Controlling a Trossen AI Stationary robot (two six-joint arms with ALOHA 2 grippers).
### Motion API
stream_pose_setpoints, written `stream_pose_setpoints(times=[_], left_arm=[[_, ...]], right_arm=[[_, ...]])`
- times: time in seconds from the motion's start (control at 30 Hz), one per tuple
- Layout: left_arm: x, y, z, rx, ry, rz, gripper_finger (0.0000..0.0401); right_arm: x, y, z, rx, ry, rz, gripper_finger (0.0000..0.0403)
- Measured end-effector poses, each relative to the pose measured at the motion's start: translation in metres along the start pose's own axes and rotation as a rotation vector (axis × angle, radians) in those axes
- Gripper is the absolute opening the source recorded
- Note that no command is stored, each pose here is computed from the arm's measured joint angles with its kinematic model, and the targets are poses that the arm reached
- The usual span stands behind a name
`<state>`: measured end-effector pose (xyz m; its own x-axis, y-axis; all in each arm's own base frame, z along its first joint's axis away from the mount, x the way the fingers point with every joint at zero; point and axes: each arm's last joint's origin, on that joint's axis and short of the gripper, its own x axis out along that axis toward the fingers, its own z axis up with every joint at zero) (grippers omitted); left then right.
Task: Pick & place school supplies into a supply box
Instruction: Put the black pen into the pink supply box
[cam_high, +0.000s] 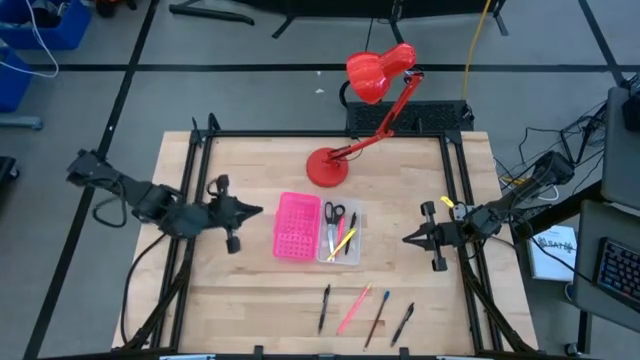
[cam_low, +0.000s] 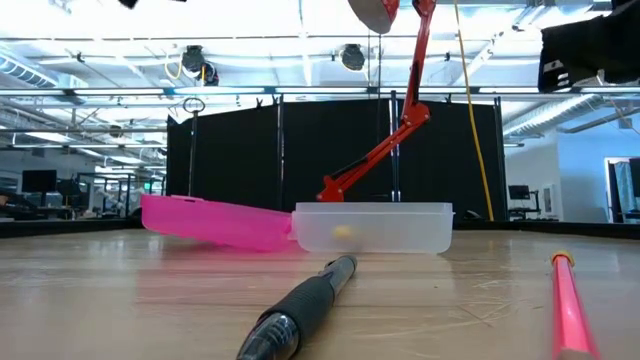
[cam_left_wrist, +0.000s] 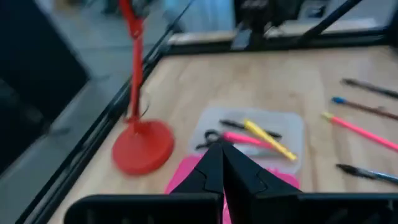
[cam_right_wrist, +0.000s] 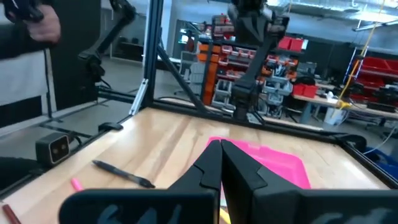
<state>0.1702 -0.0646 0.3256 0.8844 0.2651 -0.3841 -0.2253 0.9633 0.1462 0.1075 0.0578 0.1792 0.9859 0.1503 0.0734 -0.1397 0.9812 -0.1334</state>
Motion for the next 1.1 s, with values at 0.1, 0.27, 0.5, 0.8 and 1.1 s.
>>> stream_pose_setpoints(times=[0.1,0.27,0.5,0.8,1.1], left_arm=[[-0.001,0.018,-0.018,-0.01,-0.152,-0.094,0.0005],[-0.007,0.039,-0.051,0.035,-0.356,-0.268,0.0004],[0.004,0.044,-0.112,0.021,-0.475,-0.315,0.0003],[0.018,0.04,-0.146,0.069,-0.482,-0.298,0.0002],[0.025,0.04,-0.162,0.08,-0.493,-0.213,0.0022]], right_arm=[[0.0,0.0,-0.001,0.027,0.012,0.003,0.0],[0.002,0.001,-0.002,0.066,0.016,0.001,0.0],[0.003,0.001,0.001,0.057,-0.016,-0.006,0.0],[0.005,0.003,-0.005,0.004,0.041,0.001,0.0],[0.008,0.004,-0.008,-0.075,0.068,-0.007,0.0]])
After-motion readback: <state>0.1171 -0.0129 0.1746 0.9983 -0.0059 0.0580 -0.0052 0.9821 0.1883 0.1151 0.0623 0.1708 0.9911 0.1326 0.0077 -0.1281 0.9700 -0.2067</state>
